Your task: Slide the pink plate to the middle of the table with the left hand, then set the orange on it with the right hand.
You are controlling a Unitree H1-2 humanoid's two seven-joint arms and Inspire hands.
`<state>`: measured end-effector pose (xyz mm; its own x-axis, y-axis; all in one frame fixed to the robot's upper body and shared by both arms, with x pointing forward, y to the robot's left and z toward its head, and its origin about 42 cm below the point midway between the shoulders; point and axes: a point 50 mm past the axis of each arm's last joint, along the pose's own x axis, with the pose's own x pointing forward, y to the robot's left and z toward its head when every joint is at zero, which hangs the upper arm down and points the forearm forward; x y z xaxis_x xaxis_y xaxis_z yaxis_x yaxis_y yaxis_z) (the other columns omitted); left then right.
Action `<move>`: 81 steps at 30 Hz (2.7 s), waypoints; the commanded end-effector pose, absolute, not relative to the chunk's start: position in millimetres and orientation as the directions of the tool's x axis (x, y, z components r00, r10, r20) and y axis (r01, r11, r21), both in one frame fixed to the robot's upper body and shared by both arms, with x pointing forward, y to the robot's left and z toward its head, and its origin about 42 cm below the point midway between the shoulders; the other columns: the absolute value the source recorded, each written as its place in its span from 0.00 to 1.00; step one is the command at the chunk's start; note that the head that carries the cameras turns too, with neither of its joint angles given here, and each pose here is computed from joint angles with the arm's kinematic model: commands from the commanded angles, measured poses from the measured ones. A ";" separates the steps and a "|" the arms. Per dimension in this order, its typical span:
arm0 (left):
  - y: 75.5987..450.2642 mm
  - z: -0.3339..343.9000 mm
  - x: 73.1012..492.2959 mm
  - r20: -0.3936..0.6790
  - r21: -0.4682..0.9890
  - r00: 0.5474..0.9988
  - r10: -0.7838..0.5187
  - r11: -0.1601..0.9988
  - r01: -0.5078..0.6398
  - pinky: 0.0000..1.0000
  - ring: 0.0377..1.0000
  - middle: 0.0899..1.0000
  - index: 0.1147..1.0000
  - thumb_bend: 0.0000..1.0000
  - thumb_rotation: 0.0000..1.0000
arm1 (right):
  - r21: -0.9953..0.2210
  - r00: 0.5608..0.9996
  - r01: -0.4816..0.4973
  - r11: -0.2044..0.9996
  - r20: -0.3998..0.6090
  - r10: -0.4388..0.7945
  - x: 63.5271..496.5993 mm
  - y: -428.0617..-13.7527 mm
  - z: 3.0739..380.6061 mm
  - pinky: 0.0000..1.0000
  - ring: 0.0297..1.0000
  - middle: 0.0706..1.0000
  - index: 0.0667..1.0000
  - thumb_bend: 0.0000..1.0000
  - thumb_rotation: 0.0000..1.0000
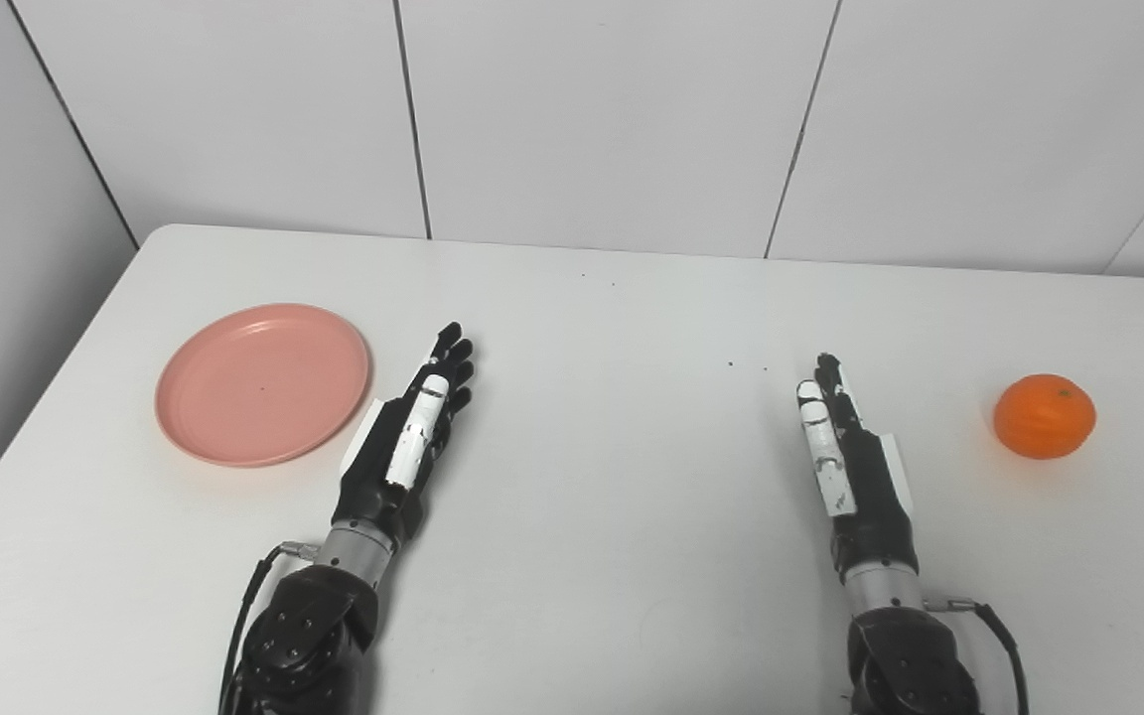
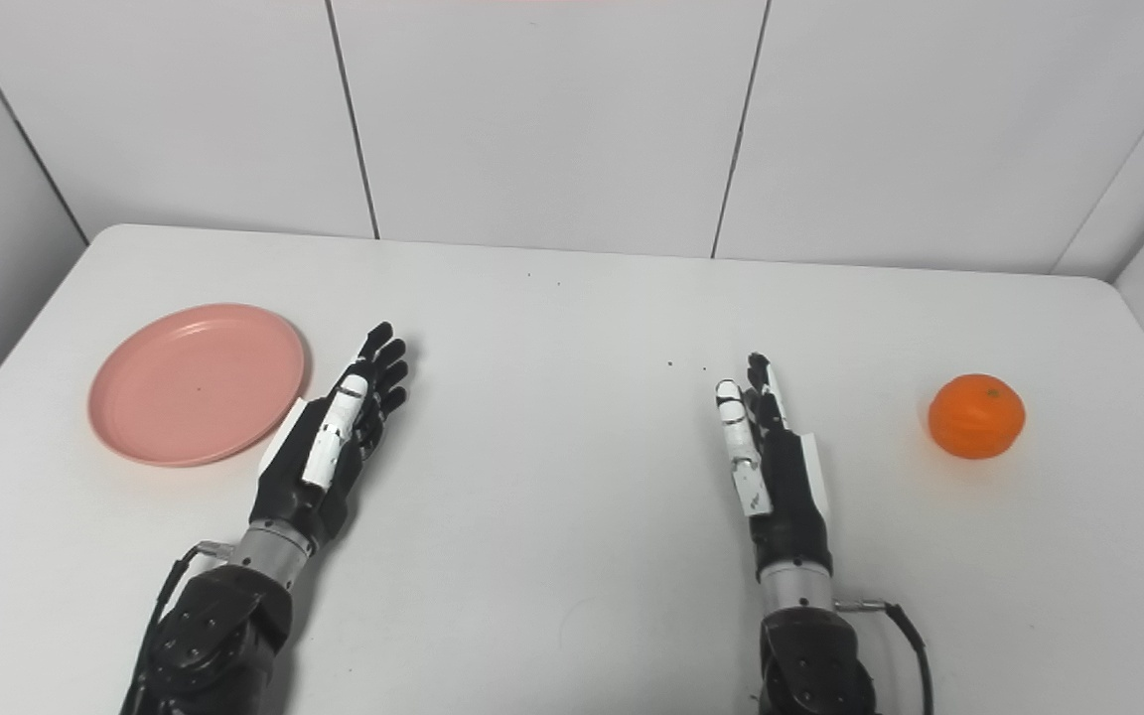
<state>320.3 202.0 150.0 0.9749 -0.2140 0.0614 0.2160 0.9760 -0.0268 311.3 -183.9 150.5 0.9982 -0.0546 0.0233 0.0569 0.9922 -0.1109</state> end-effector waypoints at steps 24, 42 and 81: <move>199.3 166.5 325.3 0.130 -0.014 0.968 -0.215 0.976 0.219 1.00 1.00 1.00 1.00 0.37 1.00 | -0.132 0.994 0.068 0.989 0.098 -0.056 314.7 -183.9 163.2 0.94 0.96 0.97 0.97 0.27 1.00; 189.6 157.8 325.4 0.126 -0.003 0.968 -0.217 0.976 0.219 1.00 1.00 1.00 1.00 0.37 1.00 | -0.091 0.995 0.050 0.995 0.090 -0.041 312.2 -194.1 157.9 0.96 0.97 0.98 0.98 0.26 1.00; 149.9 133.7 324.3 0.106 -0.086 0.973 -0.207 0.972 0.217 1.00 1.00 1.00 1.00 0.34 1.00 | 0.018 0.990 -0.056 0.998 0.130 0.054 305.4 -219.6 136.4 1.00 1.00 1.00 1.00 0.12 1.00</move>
<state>321.0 157.1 126.5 0.9779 -0.1930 0.0805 0.1989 0.9773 -0.0732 303.5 -220.4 126.1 0.9939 0.0410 0.1025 -0.0432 0.9989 0.0193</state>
